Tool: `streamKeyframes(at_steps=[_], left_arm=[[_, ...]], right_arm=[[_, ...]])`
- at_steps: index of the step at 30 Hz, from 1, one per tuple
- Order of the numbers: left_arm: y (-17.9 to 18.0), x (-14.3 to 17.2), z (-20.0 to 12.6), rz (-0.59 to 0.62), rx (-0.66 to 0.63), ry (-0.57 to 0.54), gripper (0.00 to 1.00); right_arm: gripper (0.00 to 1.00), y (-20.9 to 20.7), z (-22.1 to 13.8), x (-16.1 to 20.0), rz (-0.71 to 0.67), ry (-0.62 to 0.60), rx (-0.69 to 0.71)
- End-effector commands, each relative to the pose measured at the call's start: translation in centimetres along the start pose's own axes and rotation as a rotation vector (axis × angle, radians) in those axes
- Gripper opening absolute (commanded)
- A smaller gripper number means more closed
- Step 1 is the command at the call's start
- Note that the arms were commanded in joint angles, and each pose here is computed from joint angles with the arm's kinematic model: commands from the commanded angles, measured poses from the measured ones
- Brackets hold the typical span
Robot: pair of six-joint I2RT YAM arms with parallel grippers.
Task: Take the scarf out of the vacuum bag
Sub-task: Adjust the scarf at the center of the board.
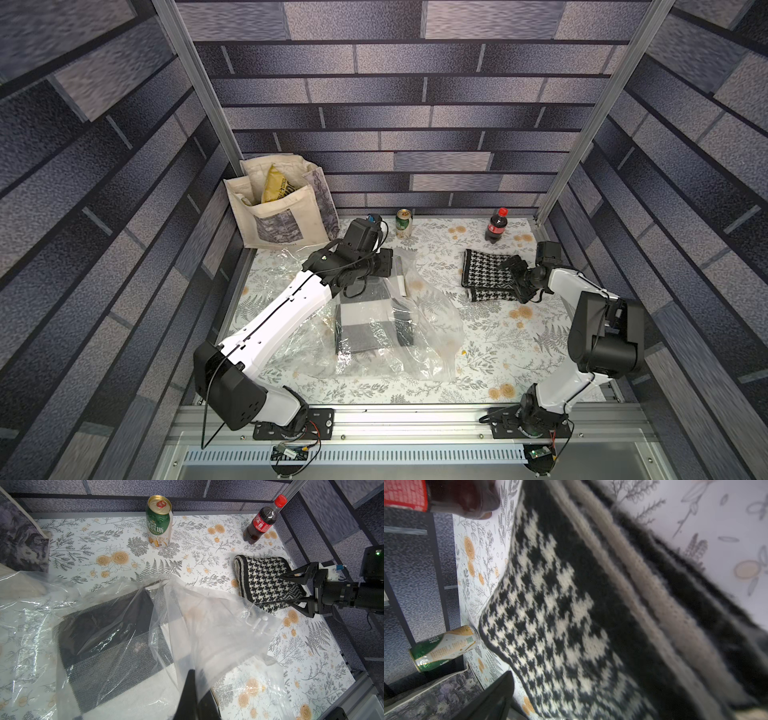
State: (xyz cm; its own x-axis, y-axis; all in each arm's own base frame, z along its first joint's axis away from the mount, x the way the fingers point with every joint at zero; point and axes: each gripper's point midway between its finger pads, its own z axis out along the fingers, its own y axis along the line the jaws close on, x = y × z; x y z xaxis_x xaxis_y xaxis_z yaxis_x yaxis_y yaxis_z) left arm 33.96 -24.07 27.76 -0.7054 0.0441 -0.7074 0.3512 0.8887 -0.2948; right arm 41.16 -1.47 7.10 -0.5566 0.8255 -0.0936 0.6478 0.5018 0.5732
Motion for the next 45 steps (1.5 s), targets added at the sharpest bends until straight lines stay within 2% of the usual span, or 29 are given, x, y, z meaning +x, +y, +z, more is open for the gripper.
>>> streamKeyframes(at_steps=[1, 6, 7, 12, 19, 22, 28, 32, 36, 42, 45], left_arm=[[-0.1, 0.0, 0.2, -0.021, 0.014, -0.005, 0.00], [-0.6, 0.3, 0.7, -0.017, 0.019, 0.012, 0.00], [-0.8, 0.5, 0.9, -0.014, 0.020, 0.018, 0.00], [-2.1, 0.9, 1.5, 0.003, 0.038, 0.035, 0.00], [-5.6, 2.0, 2.4, 0.047, 0.072, 0.071, 0.00], [-7.1, 2.2, 2.4, 0.057, 0.089, 0.085, 0.00], [-9.0, 0.4, 1.2, 0.100, 0.081, 0.080, 0.00], [-9.3, -1.2, 0.4, 0.139, 0.052, 0.088, 0.00], [-9.5, -1.5, 0.4, 0.151, 0.039, 0.123, 0.00], [-9.2, -0.8, 1.2, 0.140, 0.024, 0.153, 0.00], [-9.2, -0.6, 1.3, 0.140, 0.021, 0.158, 0.00]], right_arm=[[1.00, 1.2, 0.3, -1.1, -0.040, 0.001, -0.016], [1.00, 1.2, -1.4, 0.0, -0.064, -0.007, -0.042], [1.00, 0.1, -1.8, 1.2, -0.059, 0.003, -0.034], [1.00, 0.5, -6.1, 4.4, -0.126, -0.025, -0.099], [1.00, 4.7, -11.5, 11.7, -0.333, 0.043, -0.244], [0.99, 5.6, -12.9, 14.9, -0.398, 0.115, -0.305], [0.91, 6.2, -14.8, 19.3, -0.537, 0.215, -0.393], [0.82, 6.1, -15.2, 21.5, -0.620, 0.251, -0.413], [0.77, 5.8, -14.2, 23.9, -0.688, 0.308, -0.419], [0.73, 6.0, -13.3, 27.2, -0.811, 0.328, -0.392], [0.73, 5.8, -12.7, 28.4, -0.831, 0.350, -0.381]])
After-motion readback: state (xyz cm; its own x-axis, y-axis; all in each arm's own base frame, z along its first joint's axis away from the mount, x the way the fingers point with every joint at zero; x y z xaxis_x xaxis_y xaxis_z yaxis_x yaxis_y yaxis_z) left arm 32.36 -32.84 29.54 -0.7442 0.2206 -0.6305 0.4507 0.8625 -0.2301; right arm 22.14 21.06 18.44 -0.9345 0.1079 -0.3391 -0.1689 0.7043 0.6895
